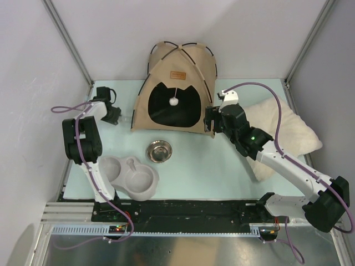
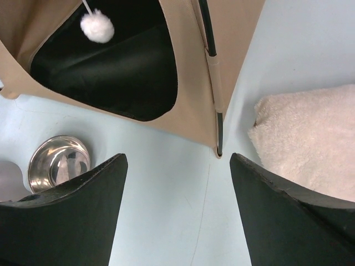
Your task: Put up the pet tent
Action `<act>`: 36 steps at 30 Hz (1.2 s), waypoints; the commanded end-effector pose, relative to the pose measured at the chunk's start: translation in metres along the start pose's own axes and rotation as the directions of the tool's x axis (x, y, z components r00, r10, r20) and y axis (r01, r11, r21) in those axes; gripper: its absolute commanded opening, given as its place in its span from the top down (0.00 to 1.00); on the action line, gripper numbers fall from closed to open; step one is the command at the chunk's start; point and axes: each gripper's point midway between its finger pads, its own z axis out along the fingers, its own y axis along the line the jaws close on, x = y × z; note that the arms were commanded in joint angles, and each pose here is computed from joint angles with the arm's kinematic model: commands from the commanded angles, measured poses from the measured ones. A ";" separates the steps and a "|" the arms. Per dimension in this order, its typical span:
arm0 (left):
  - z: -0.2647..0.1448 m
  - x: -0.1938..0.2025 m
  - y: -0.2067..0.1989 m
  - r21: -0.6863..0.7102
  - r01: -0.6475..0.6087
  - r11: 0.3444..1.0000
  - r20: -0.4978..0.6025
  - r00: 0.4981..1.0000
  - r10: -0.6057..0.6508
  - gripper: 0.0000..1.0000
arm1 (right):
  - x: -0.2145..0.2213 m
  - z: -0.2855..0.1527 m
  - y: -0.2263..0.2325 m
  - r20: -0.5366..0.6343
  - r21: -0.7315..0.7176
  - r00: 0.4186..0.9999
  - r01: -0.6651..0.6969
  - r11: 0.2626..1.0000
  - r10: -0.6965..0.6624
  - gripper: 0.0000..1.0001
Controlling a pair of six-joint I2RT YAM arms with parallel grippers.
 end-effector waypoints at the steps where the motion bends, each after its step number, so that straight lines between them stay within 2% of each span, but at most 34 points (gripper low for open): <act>1: -0.003 -0.002 -0.004 0.019 -0.025 1.000 0.005 1.000 0.025 0.74 | -0.006 -0.008 -0.003 0.029 0.022 0.999 -0.021 1.000 0.020 0.21; 3: -0.006 -0.005 0.005 0.001 -0.026 1.000 0.028 0.999 0.026 0.82 | -0.005 -0.009 -0.003 0.026 0.026 1.000 -0.017 1.000 0.016 0.20; 9: -0.026 -0.028 0.037 -0.066 -0.063 0.996 0.165 0.984 0.073 0.88 | 0.000 -0.009 0.001 0.021 0.012 1.000 -0.015 1.000 0.014 0.20; 13: -0.049 -0.046 0.046 -0.078 -0.101 0.992 0.249 0.961 0.117 0.99 | 0.004 -0.006 0.009 0.011 -0.019 1.000 -0.001 1.000 0.001 0.20; 20: -0.111 -0.085 0.043 -0.057 -0.156 0.986 0.428 0.889 0.165 1.00 | 0.020 0.006 0.029 -0.029 -0.073 0.999 0.029 0.997 -0.031 0.20; 30: -0.194 -0.121 0.045 -0.084 -0.243 0.966 0.609 0.755 0.243 1.00 | 0.055 0.024 0.098 -0.094 -0.345 0.988 0.080 0.935 -0.119 0.21; 34: -0.222 -0.122 0.061 -0.078 -0.270 0.960 0.631 0.732 0.257 1.00 | 0.065 0.040 0.096 -0.123 -0.319 0.988 0.045 0.947 -0.088 0.22; 36: -0.233 -0.115 0.068 -0.055 -0.308 0.950 0.616 0.738 0.275 1.00 | 0.066 0.051 0.084 -0.135 -0.277 0.989 0.016 0.961 -0.056 0.22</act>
